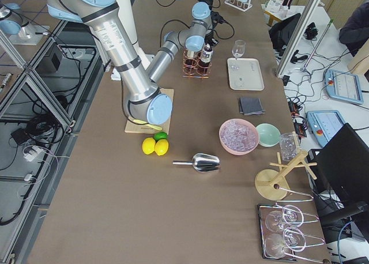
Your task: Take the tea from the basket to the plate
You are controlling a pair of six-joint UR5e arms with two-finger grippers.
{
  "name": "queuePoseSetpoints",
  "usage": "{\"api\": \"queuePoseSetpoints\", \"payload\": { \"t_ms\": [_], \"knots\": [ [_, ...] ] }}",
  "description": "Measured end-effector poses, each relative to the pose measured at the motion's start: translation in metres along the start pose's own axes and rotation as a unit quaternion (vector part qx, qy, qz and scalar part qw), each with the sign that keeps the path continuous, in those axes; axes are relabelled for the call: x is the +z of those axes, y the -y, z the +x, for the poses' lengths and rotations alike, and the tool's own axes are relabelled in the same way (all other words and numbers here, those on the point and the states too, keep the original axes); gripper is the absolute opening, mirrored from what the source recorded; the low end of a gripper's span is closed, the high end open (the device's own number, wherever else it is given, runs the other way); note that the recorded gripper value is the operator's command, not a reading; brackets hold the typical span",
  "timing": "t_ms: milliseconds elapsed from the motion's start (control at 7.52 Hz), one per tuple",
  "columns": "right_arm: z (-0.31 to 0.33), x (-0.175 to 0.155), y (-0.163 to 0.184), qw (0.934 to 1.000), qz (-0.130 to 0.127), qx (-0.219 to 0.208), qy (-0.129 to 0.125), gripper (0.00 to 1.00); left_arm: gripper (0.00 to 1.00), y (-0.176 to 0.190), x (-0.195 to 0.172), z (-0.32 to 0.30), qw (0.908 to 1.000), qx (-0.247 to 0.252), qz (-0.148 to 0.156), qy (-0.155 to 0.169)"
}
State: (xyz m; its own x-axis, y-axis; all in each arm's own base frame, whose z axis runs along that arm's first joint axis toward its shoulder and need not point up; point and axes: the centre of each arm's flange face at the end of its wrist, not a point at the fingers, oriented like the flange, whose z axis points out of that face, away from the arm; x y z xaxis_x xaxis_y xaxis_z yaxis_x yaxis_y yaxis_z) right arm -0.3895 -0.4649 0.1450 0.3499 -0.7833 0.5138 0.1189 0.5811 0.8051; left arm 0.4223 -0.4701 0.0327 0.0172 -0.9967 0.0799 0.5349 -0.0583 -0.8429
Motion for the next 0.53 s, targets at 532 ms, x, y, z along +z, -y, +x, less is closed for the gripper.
{"api": "queuePoseSetpoints", "payload": {
  "t_ms": [532],
  "knots": [
    [0.027,-0.050,0.036,0.9998,0.004,0.018,0.005,0.00,0.00,0.000,0.000,0.000,1.0000,0.000,0.000,0.000]
  ]
}}
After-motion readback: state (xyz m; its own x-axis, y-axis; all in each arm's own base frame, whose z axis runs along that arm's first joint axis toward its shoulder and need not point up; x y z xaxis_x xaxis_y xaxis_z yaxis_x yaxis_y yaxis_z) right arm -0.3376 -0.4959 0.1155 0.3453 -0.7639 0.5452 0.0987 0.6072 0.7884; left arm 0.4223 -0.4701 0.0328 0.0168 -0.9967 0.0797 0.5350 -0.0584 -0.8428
